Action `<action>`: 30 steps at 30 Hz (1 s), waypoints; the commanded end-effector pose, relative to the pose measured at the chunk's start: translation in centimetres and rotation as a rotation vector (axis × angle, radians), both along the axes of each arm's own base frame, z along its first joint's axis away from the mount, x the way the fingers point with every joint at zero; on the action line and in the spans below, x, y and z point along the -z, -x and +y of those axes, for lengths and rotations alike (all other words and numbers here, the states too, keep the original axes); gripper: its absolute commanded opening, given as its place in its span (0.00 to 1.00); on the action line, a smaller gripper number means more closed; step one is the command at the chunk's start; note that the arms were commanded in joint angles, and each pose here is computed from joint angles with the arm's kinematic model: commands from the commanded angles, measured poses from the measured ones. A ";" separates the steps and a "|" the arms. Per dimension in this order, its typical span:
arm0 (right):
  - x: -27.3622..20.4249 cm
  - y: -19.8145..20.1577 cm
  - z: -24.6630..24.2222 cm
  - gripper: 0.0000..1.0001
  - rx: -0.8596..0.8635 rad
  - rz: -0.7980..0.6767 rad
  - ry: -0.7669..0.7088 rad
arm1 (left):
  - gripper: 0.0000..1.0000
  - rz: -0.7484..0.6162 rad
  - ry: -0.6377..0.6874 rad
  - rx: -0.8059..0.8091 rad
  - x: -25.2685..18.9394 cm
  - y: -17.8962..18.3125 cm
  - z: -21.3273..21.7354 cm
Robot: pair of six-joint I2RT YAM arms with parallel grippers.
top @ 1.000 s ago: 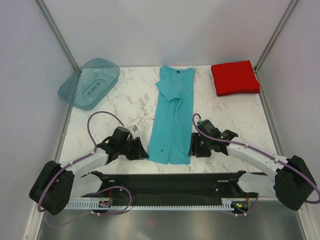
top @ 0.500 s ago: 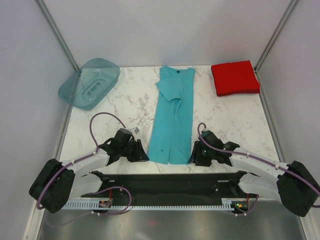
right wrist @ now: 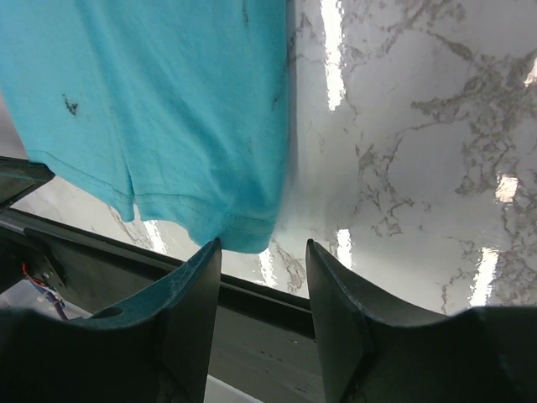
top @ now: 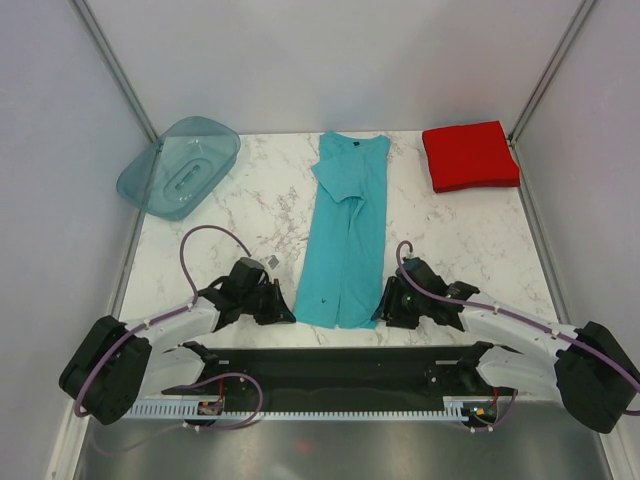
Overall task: Fold and stack the t-shirts
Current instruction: Fold the tshirt
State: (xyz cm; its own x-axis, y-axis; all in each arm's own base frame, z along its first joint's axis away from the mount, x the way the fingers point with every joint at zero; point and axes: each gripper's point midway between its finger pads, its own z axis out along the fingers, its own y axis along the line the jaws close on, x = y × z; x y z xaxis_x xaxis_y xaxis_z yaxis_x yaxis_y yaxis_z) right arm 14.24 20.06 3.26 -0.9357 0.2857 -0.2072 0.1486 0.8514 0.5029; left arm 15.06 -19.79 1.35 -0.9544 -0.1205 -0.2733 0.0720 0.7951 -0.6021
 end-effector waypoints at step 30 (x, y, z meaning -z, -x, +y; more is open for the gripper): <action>-0.3 0.1 2.0 0.14 -0.097 -0.013 0.099 | 0.02 0.038 0.049 -0.046 0.1 2.9 -0.5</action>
